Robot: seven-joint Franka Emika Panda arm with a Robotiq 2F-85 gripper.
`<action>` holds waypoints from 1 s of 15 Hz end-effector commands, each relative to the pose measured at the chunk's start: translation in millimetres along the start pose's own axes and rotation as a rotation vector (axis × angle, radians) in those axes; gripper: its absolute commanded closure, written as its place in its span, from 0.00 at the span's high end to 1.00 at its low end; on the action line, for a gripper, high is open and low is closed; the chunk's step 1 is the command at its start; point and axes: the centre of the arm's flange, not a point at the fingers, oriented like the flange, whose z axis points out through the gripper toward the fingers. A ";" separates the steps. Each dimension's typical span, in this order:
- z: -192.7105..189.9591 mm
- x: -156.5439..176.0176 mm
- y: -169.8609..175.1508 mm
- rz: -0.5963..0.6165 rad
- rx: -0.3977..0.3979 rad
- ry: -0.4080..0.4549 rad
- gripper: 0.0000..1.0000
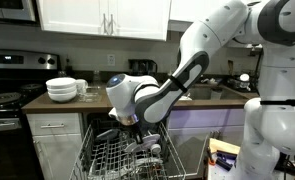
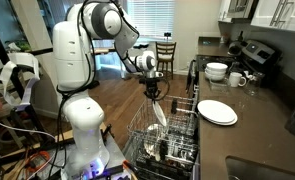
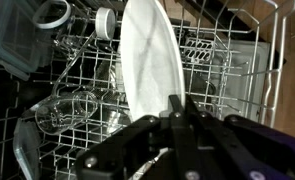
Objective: Pick up the white plate from the dishwasher and position it among the white plates on the counter
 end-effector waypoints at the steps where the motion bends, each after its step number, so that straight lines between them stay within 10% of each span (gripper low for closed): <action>1: -9.1 -10.3 -6.8 0.023 -0.063 0.011 0.03; 15: 0.2 2.7 -7.5 0.025 -0.093 -0.006 0.03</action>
